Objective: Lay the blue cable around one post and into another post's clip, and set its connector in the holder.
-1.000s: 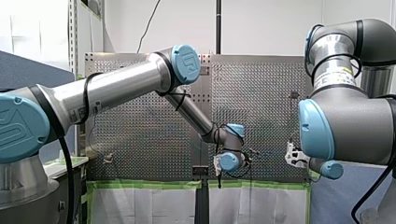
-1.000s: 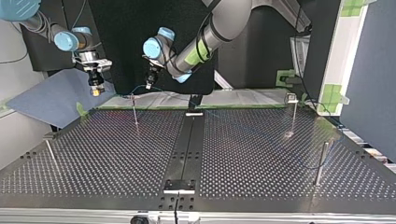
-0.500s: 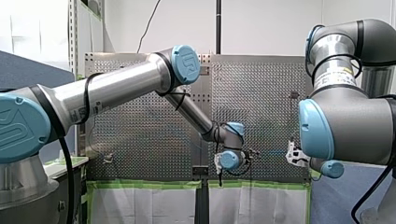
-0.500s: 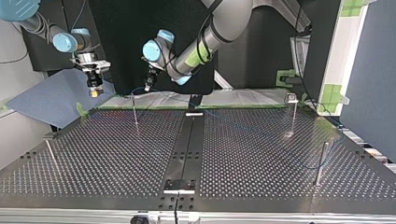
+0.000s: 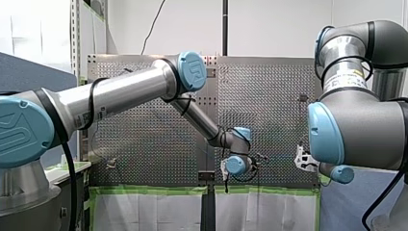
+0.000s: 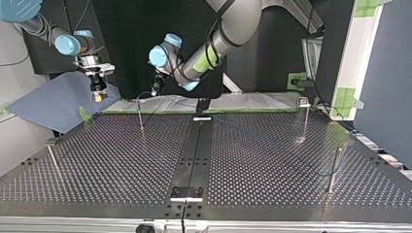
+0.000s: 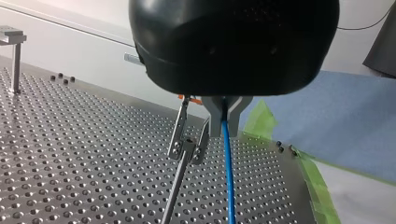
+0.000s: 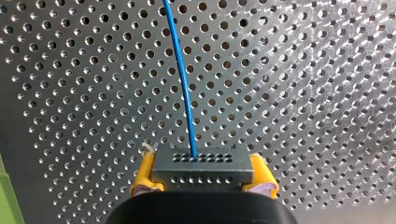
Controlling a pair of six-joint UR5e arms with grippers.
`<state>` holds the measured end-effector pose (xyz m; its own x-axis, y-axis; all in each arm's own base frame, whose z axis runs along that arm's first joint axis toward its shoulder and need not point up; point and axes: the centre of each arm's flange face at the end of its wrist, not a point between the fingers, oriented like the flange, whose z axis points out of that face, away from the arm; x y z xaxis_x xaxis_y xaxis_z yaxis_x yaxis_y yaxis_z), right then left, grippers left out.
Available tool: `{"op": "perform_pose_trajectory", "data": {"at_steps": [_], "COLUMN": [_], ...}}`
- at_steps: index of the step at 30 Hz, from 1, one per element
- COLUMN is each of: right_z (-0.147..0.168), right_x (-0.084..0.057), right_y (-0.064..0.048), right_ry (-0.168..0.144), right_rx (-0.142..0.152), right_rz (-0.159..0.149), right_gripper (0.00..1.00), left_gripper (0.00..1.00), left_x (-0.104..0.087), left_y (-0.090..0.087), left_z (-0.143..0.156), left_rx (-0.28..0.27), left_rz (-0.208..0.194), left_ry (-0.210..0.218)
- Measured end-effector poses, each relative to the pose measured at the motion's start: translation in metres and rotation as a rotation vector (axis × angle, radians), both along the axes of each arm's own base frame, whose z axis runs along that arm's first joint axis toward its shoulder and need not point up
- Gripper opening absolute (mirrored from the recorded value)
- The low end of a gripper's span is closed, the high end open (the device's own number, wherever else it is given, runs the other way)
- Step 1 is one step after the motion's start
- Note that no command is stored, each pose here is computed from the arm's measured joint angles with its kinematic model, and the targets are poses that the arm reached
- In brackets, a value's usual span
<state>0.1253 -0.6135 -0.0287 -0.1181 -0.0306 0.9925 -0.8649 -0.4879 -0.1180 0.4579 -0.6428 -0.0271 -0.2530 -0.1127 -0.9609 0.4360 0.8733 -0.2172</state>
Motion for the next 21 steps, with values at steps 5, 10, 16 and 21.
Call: {"op": "perform_pose_trajectory", "data": {"at_steps": [5,10,16,21], "right_z": [-0.001,-0.002,-0.010,-0.010], "right_x": [0.000,0.000,0.000,-0.001], "right_y": [0.000,-0.001,-0.001,-0.003], "right_ry": [-0.001,-0.003,-0.001,0.001], "right_rx": [-0.002,-0.002,0.007,0.007], "right_rz": [0.000,0.001,0.000,-0.001], "right_gripper": [0.00,0.00,0.00,0.00], "left_gripper": [0.00,0.00,0.00,0.00], "left_x": [0.007,0.015,0.023,0.029], "left_y": [0.002,0.006,0.007,0.007], "left_z": [0.002,0.004,0.008,0.012], "left_rx": [-0.003,-0.006,-0.013,-0.020], "left_rz": [0.007,0.012,0.009,0.009], "left_ry": [-0.001,-0.002,-0.005,-0.009]}}
